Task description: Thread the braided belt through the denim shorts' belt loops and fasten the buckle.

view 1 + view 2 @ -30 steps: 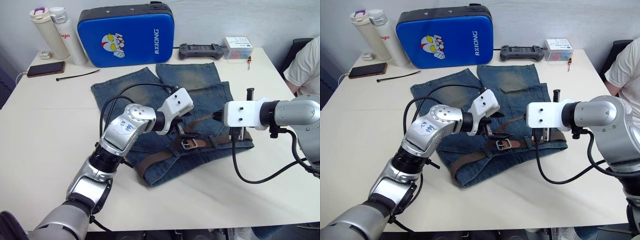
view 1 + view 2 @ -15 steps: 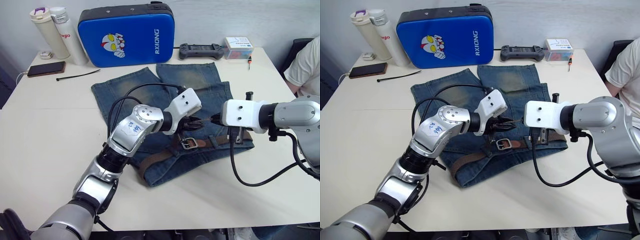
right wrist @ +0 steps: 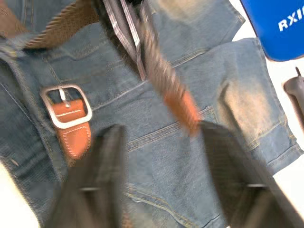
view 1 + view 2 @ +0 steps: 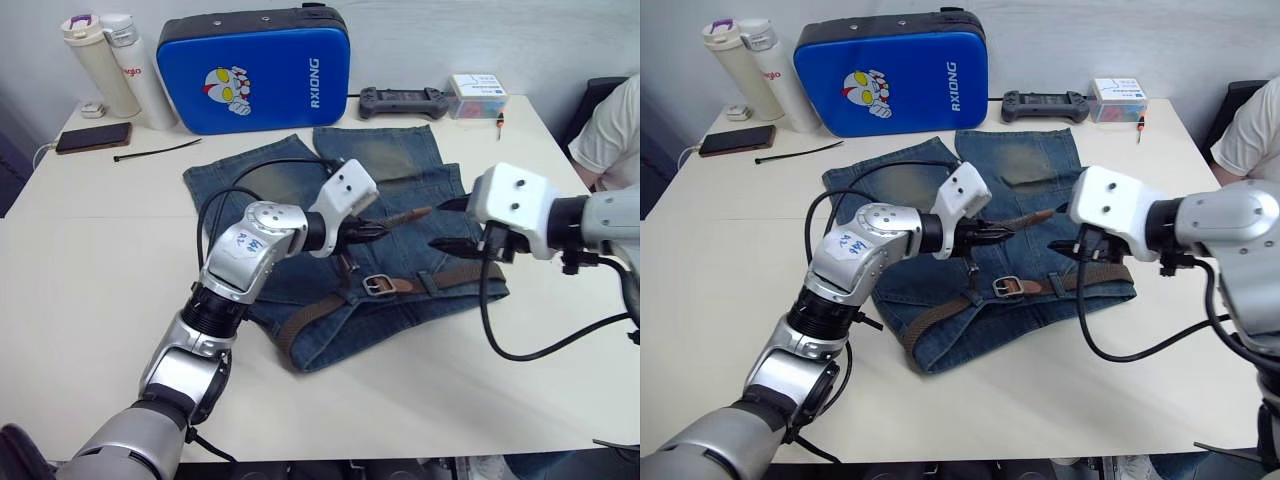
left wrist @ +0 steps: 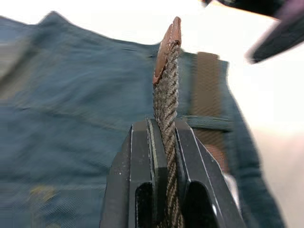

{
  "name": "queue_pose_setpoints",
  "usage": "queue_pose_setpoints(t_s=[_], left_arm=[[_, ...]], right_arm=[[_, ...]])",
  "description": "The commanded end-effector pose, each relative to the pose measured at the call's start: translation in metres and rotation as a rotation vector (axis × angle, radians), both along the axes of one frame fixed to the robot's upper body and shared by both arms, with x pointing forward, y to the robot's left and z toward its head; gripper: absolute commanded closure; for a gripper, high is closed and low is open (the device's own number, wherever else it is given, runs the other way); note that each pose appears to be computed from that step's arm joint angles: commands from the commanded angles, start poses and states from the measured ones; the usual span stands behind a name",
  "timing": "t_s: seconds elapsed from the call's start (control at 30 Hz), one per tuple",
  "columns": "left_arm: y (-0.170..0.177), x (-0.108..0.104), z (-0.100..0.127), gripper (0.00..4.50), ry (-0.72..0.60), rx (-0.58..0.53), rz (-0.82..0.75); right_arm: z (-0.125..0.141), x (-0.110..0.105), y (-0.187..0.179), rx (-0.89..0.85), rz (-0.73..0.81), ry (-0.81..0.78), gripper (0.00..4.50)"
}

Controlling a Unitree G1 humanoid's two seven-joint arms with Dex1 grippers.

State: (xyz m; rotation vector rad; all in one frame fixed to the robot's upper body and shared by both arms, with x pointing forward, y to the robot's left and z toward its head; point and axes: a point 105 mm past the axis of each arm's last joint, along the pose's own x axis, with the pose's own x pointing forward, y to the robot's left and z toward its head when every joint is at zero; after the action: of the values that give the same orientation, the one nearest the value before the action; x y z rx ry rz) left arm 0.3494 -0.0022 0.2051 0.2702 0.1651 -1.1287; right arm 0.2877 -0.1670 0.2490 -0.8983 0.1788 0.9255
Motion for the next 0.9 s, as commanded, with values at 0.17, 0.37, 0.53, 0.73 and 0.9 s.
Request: queue_pose_setpoints(t_s=[0.17,0.37,0.53,0.73,0.9], left_arm=[[0.026,0.0,0.001,4.5,0.067,-0.064,0.07],[0.034,0.007,0.004,4.5,0.041,-0.043,0.122],[0.039,0.008,0.006,4.5,0.031,-0.036,0.142],[0.043,0.007,0.006,4.5,0.027,-0.02,0.144],[0.044,0.006,0.006,4.5,0.023,-0.025,0.145]], right_arm=[[-0.046,-0.024,0.021,-0.002,0.079,0.051,0.1],[-0.091,-0.005,0.033,0.03,0.065,-0.05,0.1],[-0.102,0.006,0.034,0.039,0.049,-0.099,0.1],[-0.101,0.015,0.036,0.078,0.047,-0.121,0.33],[-0.099,0.021,0.034,0.132,-0.007,-0.123,2.39]])
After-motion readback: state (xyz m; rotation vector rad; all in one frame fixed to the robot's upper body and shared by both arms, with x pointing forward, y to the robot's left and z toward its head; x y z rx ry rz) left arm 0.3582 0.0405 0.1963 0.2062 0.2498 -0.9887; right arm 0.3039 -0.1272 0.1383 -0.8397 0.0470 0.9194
